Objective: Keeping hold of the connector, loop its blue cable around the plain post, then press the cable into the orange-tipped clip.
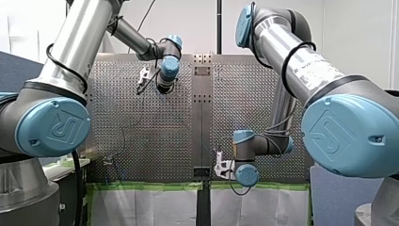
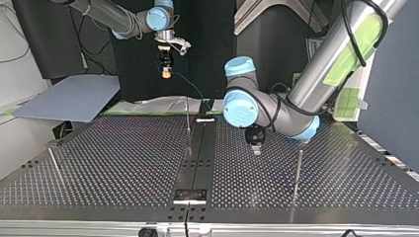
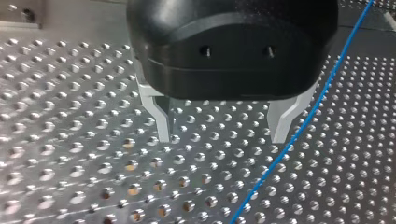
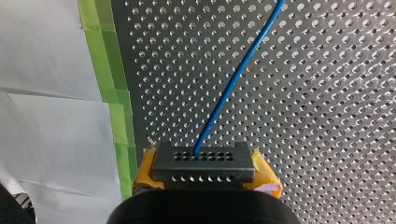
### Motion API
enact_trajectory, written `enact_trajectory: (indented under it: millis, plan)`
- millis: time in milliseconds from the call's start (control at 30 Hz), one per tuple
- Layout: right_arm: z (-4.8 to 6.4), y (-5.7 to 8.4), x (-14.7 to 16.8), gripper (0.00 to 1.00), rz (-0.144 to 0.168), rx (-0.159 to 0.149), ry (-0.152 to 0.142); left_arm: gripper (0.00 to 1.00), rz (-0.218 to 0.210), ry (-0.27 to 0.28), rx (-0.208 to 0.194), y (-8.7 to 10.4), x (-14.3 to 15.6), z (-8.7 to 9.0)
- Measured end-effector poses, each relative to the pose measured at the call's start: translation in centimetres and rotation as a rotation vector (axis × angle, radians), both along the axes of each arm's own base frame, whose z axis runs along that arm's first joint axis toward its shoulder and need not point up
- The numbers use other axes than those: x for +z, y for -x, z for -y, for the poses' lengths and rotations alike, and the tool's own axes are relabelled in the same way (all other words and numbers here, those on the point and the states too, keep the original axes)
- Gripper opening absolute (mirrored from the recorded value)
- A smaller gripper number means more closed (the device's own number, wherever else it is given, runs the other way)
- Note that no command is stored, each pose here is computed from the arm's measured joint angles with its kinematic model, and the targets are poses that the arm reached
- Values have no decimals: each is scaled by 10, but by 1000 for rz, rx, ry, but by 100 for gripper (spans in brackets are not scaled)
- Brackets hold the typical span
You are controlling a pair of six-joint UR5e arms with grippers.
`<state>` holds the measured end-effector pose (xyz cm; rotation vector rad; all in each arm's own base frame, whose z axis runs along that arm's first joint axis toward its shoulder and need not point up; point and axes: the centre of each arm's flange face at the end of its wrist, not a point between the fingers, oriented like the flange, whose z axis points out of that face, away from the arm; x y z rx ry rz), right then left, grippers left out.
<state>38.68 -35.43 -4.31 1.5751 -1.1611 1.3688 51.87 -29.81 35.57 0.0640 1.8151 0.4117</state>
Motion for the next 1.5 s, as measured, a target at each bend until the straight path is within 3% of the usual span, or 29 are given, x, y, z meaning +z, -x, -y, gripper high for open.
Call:
enact_trajectory:
  millis: [267,733,1133,1267,1500]
  plan:
    - [0,0,0,0,0,0,0,100,-33,-4,10,-16,-32,0]
    - [-1,-1,0,0,0,2,0,100,17,14,28,-30,-35,0]
    - [-1,-1,0,0,-1,3,-1,100,-44,-12,43,-44,-87,6]
    - [-1,-1,0,0,-1,3,-1,100,-31,-10,37,-47,-87,10]
    - [-2,-1,0,0,-3,3,-4,100,-16,2,-27,-44,-89,29]
